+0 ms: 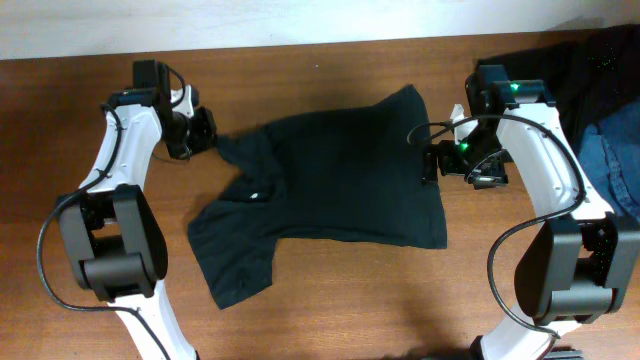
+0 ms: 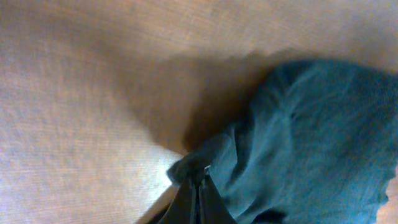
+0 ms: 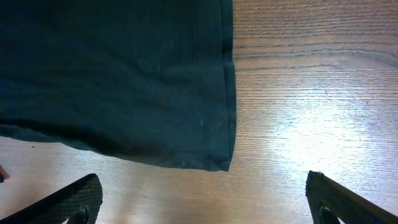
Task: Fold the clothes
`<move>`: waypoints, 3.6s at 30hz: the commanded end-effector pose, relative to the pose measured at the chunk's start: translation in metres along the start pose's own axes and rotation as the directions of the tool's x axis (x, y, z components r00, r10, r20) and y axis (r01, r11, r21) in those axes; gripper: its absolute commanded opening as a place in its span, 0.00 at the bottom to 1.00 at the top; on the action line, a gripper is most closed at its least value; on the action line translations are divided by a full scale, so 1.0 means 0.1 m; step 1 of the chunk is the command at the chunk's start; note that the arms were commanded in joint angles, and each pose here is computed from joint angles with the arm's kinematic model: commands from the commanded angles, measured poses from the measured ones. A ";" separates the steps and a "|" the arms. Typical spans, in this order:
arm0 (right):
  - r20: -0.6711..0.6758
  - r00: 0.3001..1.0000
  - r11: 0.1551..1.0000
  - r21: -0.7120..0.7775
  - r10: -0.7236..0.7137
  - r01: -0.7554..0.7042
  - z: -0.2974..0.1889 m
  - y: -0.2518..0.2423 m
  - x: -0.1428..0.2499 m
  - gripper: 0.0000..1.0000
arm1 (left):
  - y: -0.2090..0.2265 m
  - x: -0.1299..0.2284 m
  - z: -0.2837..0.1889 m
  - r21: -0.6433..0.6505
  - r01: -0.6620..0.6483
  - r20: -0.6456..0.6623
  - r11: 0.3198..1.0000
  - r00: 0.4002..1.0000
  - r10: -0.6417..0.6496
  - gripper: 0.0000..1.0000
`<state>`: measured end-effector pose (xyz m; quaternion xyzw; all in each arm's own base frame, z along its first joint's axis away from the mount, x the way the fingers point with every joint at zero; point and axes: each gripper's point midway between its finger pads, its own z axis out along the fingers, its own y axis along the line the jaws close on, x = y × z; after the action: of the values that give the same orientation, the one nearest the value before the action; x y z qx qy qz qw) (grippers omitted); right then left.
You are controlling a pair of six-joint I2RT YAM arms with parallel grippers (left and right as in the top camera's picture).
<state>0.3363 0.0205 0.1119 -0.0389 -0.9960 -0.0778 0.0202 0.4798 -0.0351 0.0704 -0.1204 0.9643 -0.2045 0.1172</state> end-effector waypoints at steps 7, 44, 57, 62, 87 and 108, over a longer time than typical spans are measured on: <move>0.019 1.000 1.000 -0.010 -0.005 0.005 -0.06 0.04 0.01 0.99 | -0.39 -0.55 -0.55 0.019 -0.246 0.208 0.969 0.949 0.237 0.01; 0.019 1.000 1.000 -0.010 -0.005 0.005 -0.06 0.04 0.01 0.99 | -0.95 -1.48 -0.70 -0.344 -0.648 0.462 0.679 0.513 0.724 0.00; 0.019 1.000 1.000 -0.010 -0.004 0.004 -0.06 0.04 0.01 0.99 | -0.44 -1.48 0.11 -0.369 -0.610 0.344 0.701 0.611 0.713 0.15; 0.019 1.000 1.000 -0.010 -0.005 0.005 -0.06 0.04 0.01 0.99 | -0.39 -1.59 0.13 -0.396 -0.591 0.369 0.703 0.598 0.711 0.72; 0.019 1.000 1.000 -0.010 -0.005 0.005 -0.06 0.04 0.01 0.99 | 0.16 -1.18 0.13 -0.376 -0.317 0.232 0.870 0.877 0.420 0.01; 0.019 1.000 1.000 -0.010 -0.005 0.005 -0.06 0.04 0.01 0.98 | 0.14 -0.74 0.19 -0.114 -0.340 0.102 0.934 0.931 0.351 0.01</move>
<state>0.3362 0.0205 0.1119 -0.0391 -0.9960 -0.0778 0.0205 0.5469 -0.0037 0.0538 0.0186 0.9741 -0.1169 0.1926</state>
